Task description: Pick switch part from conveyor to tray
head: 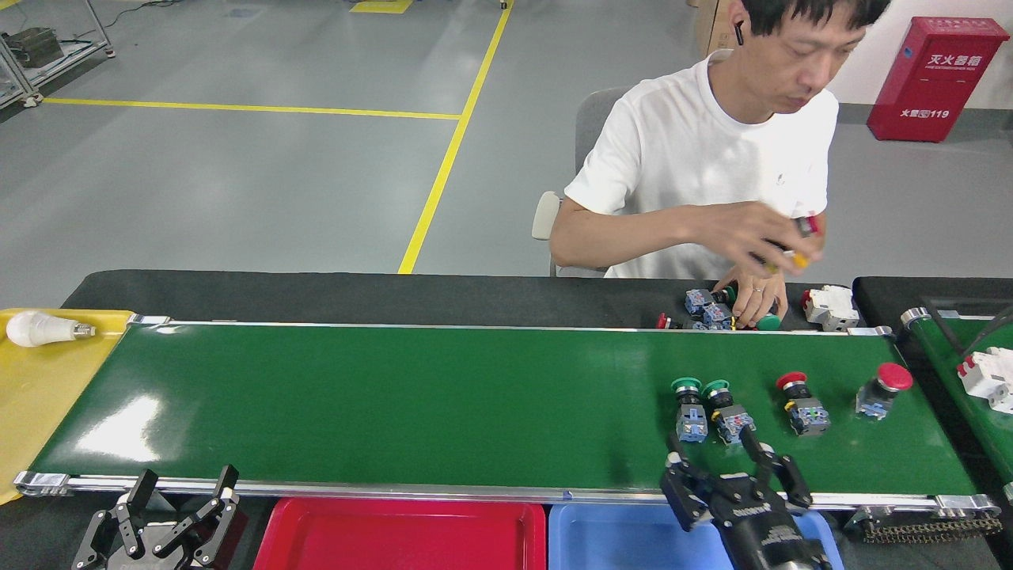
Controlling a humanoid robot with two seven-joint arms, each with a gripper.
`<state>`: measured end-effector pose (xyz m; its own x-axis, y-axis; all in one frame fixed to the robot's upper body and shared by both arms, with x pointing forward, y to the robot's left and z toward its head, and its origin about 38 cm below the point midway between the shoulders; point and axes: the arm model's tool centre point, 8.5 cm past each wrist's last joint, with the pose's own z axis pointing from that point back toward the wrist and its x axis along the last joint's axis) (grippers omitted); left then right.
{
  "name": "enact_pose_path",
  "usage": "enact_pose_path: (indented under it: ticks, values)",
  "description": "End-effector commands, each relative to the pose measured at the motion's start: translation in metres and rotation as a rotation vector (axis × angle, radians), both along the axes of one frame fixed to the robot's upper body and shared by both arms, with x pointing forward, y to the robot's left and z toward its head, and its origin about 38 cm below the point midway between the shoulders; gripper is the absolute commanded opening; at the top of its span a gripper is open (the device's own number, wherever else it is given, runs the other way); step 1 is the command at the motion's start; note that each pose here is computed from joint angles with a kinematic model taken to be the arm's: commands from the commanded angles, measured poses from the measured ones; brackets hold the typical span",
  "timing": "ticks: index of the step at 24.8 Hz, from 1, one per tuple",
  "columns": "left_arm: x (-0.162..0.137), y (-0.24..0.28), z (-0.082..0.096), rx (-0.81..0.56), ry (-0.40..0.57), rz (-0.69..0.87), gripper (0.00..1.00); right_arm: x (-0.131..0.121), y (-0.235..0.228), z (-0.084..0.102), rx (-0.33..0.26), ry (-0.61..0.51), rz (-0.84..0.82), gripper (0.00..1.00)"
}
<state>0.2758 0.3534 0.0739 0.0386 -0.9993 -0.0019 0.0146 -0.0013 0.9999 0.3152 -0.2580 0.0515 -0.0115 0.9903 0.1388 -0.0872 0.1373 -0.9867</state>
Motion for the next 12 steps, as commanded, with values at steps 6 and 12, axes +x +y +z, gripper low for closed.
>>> enact_pose_path:
  ticks: [6,12]
  values:
    - [-0.007,0.003,0.001,0.005,-0.004,0.009,1.0,-0.021,0.004,0.008,0.029,-0.071,-0.006,1.0]
    - [-0.01,-0.004,-0.006,-0.023,0.008,0.016,1.0,-0.019,0.01,0.008,0.047,-0.074,-0.008,1.0]
